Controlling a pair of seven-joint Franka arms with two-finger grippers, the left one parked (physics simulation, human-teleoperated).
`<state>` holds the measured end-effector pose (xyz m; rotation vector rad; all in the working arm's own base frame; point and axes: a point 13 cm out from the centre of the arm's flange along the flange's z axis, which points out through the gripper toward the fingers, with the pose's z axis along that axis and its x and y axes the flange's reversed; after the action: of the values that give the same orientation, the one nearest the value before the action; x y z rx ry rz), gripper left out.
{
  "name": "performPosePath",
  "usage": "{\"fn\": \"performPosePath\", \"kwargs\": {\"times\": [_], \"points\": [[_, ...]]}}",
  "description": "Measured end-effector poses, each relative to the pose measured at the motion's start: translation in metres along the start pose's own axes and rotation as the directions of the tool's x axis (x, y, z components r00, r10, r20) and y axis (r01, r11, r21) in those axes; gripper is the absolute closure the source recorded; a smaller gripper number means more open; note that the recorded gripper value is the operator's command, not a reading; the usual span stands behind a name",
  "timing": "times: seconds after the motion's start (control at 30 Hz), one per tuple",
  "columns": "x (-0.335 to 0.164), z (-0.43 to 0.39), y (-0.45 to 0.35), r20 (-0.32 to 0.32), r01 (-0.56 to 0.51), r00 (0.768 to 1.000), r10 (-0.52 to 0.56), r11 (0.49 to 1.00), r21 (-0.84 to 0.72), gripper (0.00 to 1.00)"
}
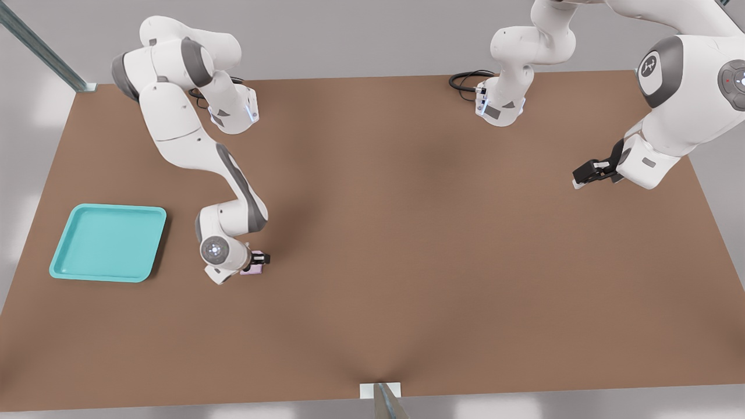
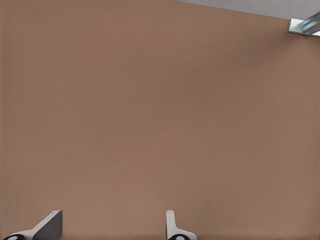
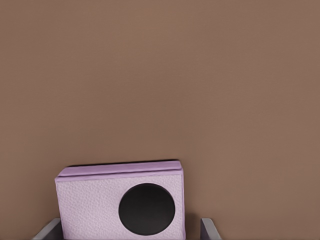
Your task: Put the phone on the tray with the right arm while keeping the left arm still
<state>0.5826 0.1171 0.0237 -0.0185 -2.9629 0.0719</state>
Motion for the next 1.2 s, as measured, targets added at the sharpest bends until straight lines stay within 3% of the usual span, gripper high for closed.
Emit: {"fn": "performPosePath", "kwargs": {"times": [0.03, 0.13, 0.3, 0.6, 0.77, 1.0, 1.2], "points": [[0.0, 0.002, 0.0, -0.003, -0.001, 1.0, 0.001, 1.0, 0.0, 0.0], [0.001, 0.003, 0.001, -0.004, 0.002, 1.0, -0.002, 1.0, 0.0, 0.2], [0.001, 0.002, 0.003, -0.003, 0.005, 1.0, -0.005, 1.0, -0.005, 0.3], [-0.008, -0.024, 0.0, 0.031, 0.01, 0.999, -0.01, 1.0, -0.013, 0.3], [-0.024, -0.079, -0.024, 0.07, -0.024, 0.997, 0.025, 1.0, -0.019, 0.32], [-0.023, -0.093, -0.141, 0.034, -0.156, 0.987, 0.158, 0.987, -0.042, 0.32], [-0.004, -0.099, -0.32, 0.031, -0.303, 0.952, 0.306, 0.95, -0.071, 0.32]]}}
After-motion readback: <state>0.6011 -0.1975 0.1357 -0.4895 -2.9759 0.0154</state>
